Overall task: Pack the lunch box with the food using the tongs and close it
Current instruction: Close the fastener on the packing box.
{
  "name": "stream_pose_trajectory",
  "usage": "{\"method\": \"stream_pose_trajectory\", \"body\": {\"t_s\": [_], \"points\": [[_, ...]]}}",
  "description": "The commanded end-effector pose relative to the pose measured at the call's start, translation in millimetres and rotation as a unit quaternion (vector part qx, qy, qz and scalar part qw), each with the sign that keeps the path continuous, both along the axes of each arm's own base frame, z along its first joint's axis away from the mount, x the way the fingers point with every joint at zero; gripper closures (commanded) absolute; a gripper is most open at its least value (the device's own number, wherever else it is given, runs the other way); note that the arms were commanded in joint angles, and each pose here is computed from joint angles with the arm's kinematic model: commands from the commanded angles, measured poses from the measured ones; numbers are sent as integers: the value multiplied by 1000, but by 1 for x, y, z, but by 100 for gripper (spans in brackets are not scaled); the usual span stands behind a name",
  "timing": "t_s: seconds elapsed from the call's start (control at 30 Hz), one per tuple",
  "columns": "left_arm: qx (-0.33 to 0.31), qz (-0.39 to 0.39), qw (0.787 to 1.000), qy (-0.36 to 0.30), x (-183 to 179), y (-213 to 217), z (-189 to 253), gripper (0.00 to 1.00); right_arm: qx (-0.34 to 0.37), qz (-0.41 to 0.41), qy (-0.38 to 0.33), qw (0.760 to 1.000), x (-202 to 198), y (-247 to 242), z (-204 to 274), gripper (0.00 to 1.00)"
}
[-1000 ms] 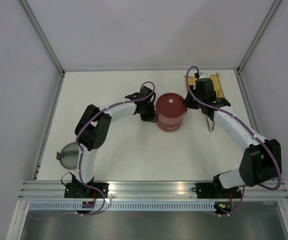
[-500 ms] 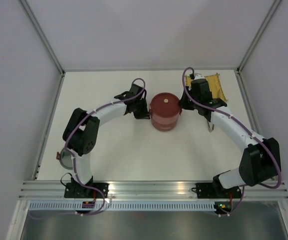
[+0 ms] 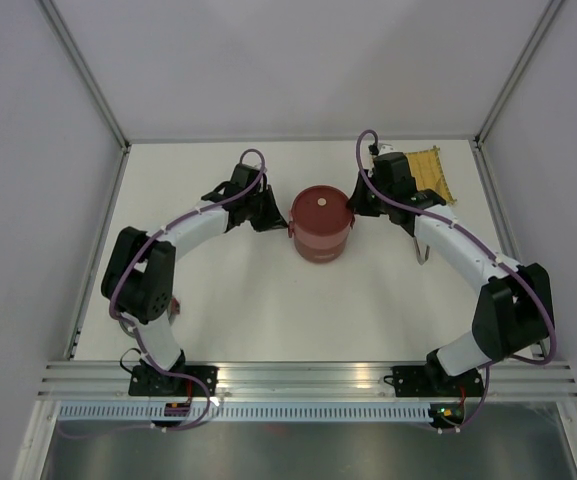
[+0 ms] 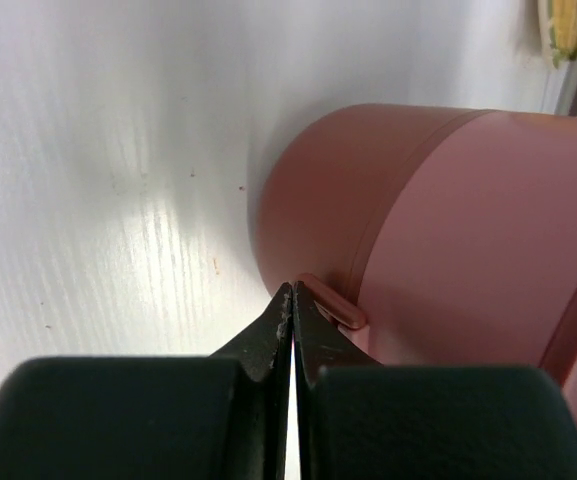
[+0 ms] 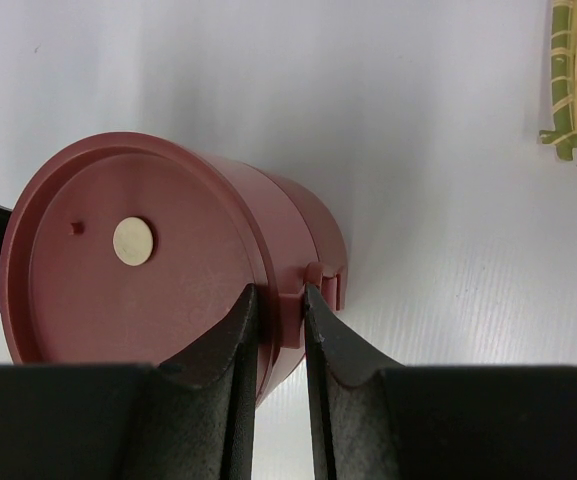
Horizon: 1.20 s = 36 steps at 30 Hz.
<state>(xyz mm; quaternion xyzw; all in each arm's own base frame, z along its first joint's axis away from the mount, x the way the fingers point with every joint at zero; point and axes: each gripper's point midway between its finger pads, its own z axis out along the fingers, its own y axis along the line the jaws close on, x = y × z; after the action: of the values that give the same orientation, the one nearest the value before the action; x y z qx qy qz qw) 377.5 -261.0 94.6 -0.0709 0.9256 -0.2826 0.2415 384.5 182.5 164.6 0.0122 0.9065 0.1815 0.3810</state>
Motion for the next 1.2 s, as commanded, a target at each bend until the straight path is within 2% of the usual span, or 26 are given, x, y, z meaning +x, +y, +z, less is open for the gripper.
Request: {"method": "stream_pose_trajectory", "body": {"t_s": [0.0, 0.3, 0.53, 0.63, 0.83, 1.03, 1.17], "points": [[-46, -38, 997, -45, 3, -16, 33, 97, -61, 26, 205, 977, -80, -12, -88, 100], [-50, -51, 997, -30, -2, -22, 14, 98, -61, 24, 208, 976, -80, -12, -89, 100], [-51, -70, 995, -46, -6, -34, 21, 98, -59, 23, 208, 976, -81, -12, -88, 100], [-33, -79, 996, -38, -9, -42, 10, 98, -54, 25, 210, 976, -84, -10, -90, 100], [48, -61, 996, -34, -7, -40, -12, 98, -55, 27, 213, 975, -89, -8, -93, 100], [92, -32, 993, -62, -1, -23, -2, 98, -63, 22, 215, 974, -88, -12, -96, 100], [99, -30, 992, -67, -2, -15, 5, 98, -67, 19, 213, 975, -87, -13, -95, 100]]}}
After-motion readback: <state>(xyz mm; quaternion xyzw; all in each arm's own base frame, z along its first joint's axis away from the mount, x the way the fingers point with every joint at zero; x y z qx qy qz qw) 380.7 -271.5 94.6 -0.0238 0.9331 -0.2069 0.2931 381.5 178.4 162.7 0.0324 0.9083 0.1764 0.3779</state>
